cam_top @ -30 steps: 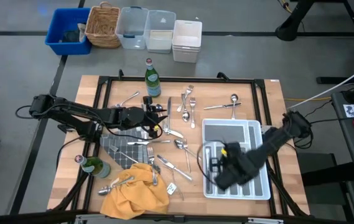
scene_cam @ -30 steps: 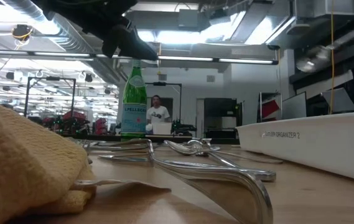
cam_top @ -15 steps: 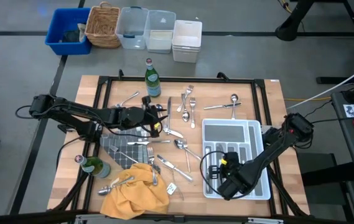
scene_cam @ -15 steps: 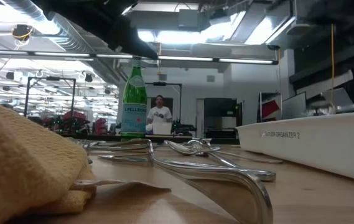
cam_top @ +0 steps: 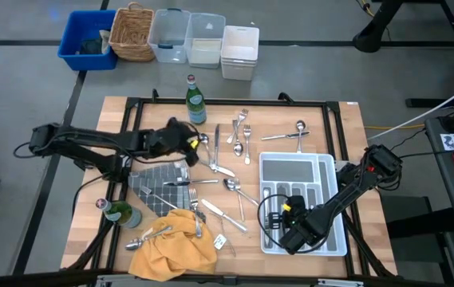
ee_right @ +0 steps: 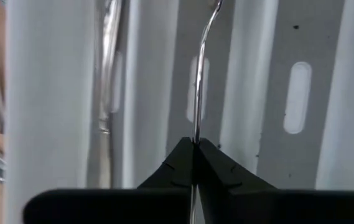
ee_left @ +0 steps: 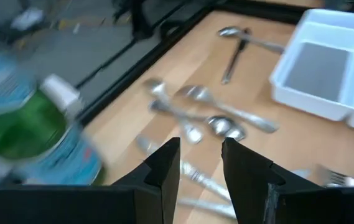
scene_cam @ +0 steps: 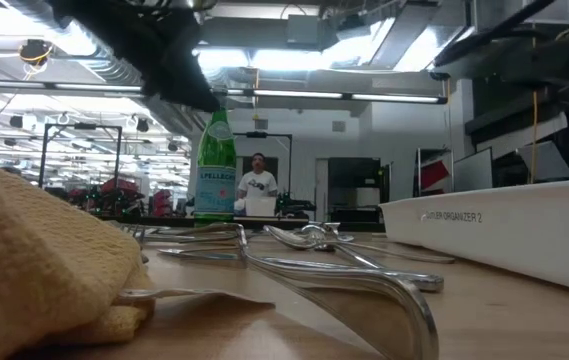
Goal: Sort silverware
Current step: Put the silver spoon into the white utensil tray, then stack the silver knife into the white utensil tray with the other silver knife
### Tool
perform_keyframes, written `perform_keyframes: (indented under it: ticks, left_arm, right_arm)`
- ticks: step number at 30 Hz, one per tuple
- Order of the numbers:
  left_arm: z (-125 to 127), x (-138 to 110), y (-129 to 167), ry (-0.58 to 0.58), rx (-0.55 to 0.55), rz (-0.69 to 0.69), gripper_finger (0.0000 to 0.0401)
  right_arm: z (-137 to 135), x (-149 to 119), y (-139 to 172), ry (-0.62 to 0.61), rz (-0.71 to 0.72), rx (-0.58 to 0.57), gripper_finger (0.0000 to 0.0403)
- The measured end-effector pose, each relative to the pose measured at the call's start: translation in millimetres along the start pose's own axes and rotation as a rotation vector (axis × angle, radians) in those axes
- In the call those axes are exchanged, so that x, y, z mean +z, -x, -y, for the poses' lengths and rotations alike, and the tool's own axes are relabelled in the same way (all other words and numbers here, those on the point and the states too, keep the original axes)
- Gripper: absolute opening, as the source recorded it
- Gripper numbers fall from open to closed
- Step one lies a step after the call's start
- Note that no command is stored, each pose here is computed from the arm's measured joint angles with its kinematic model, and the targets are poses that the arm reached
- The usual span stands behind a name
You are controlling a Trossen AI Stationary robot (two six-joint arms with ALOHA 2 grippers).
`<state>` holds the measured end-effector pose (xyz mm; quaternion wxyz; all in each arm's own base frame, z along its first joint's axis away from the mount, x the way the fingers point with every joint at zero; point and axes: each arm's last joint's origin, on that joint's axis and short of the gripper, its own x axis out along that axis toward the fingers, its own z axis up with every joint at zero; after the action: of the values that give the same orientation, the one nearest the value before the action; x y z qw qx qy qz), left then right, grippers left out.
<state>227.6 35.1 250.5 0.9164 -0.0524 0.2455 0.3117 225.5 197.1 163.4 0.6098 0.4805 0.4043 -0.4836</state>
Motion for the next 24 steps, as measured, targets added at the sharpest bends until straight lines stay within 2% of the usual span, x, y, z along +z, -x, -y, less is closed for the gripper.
perform_keyframes:
  ticks: [3,8,11,14,18,24]
  left_arm:
    - [-14.0,-4.5,1.3,0.140,0.054,-0.067,0.0109]
    - [-27.4,-16.9,0.4,0.414,0.050,-0.242,0.0109]
    - [-31.1,-26.5,-0.5,0.533,0.062,-0.369,0.0109]
    - [-32.9,-34.2,-2.9,0.600,0.098,-0.457,0.0109]
    - [-29.8,-41.1,-11.8,0.652,0.093,-0.546,0.0109]
    - [-21.3,-55.5,-32.6,0.647,0.097,-0.674,0.0109]
  right_arm:
    - [1.4,-0.1,-1.0,0.018,-0.014,-0.018,0.0037]
    - [1.2,-0.2,-1.0,0.018,-0.015,-0.016,0.0081]
    - [1.2,-0.1,-1.0,0.018,-0.014,-0.016,0.0099]
    - [1.1,0.0,-0.9,0.018,-0.007,-0.011,0.0106]
    - [0.7,0.0,-0.4,0.018,-0.009,-0.011,0.0108]
    - [0.6,-0.4,-0.5,0.017,-0.016,-0.014,0.0108]
